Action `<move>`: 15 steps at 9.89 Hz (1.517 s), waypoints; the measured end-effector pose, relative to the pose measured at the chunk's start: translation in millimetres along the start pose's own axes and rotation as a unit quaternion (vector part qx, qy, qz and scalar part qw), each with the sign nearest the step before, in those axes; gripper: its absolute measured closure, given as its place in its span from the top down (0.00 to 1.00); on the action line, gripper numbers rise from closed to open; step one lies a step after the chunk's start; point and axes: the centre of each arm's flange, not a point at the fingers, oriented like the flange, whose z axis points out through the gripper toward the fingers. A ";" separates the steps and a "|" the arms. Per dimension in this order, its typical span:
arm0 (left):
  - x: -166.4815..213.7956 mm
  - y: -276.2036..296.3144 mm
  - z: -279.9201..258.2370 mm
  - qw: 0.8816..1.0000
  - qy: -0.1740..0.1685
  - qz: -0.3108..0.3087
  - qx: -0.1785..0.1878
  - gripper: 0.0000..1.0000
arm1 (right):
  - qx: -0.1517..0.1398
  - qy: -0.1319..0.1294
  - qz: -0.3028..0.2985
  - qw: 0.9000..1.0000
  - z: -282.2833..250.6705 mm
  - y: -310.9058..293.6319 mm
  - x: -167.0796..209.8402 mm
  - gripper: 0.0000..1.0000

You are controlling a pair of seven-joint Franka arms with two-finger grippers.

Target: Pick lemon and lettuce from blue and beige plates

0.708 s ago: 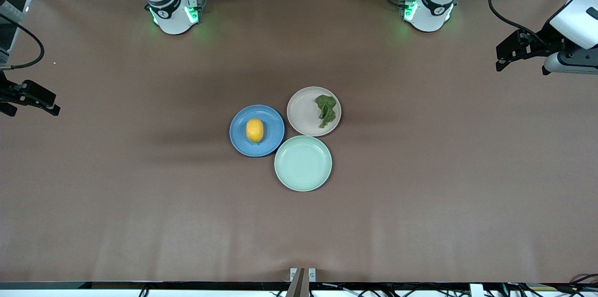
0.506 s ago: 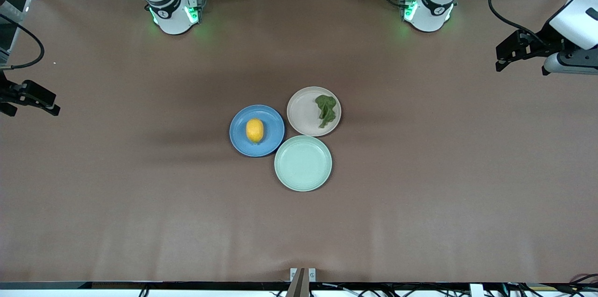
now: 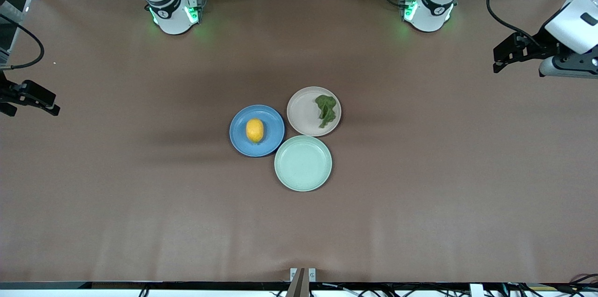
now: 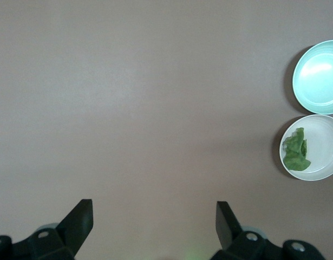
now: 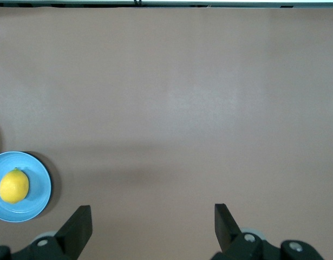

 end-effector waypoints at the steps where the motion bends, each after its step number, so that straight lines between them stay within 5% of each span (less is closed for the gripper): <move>1: 1.1 2.3 5.1 1.000 -0.006 0.002 -0.003 1.00 | 0.000 0.000 0.000 1.000 0.0 0.0 0.0 1.00; 5: 9.1 17.4 48.4 0.999 -0.035 0.009 -0.039 1.00 | 0.000 0.000 0.000 1.000 0.0 0.1 0.0 1.00; 15: -2.2 114.6 211.7 0.997 -0.070 0.026 -0.034 1.00 | 0.002 -0.026 -0.002 1.000 4.3 -2.1 -5.5 1.00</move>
